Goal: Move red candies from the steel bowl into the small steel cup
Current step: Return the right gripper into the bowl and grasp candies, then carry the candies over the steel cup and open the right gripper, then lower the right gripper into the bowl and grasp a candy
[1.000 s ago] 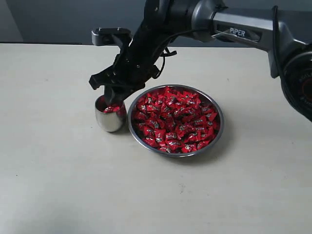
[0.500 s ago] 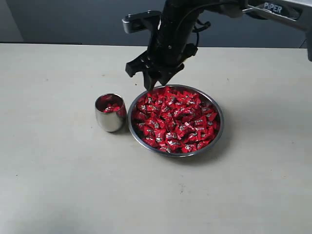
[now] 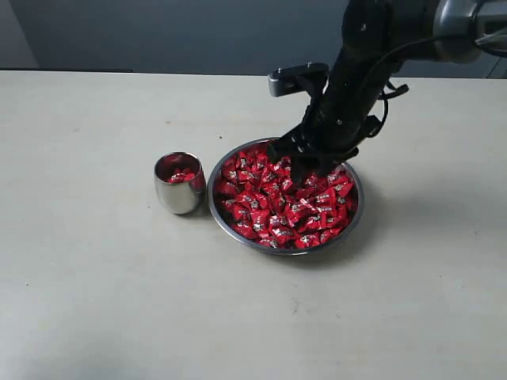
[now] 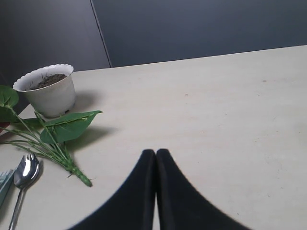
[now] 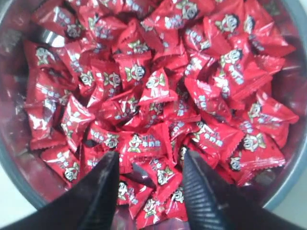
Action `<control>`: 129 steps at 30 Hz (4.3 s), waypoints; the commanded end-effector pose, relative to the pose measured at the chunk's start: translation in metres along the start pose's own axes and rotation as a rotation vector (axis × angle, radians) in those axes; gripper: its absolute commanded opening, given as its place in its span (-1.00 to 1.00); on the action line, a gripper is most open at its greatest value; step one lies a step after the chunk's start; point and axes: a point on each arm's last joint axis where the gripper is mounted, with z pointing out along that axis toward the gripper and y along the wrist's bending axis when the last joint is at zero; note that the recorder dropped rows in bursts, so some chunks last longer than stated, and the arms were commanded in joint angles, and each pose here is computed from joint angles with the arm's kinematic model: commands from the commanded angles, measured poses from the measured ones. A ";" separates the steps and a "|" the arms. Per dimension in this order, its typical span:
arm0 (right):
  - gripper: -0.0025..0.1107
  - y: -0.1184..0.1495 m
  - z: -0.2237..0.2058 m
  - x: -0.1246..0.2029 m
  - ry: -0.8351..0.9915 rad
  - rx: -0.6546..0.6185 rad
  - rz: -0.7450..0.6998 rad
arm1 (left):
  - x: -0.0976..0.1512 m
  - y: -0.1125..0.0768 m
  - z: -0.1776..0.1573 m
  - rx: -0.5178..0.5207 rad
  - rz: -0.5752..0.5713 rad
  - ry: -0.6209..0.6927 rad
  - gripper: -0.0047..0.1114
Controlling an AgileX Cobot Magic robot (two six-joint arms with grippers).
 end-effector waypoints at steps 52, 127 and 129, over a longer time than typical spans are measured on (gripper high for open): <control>-0.96 0.105 -0.032 -0.058 -0.315 -0.218 -0.223 | 0.001 0.000 0.000 0.001 -0.002 -0.007 -0.91; -0.70 -0.003 0.078 0.022 -0.056 0.012 0.013 | 0.001 0.000 0.000 0.001 -0.002 -0.008 -0.91; -0.95 -0.002 0.076 0.022 -0.054 0.010 0.024 | 0.001 0.000 0.000 0.001 -0.002 -0.008 -0.91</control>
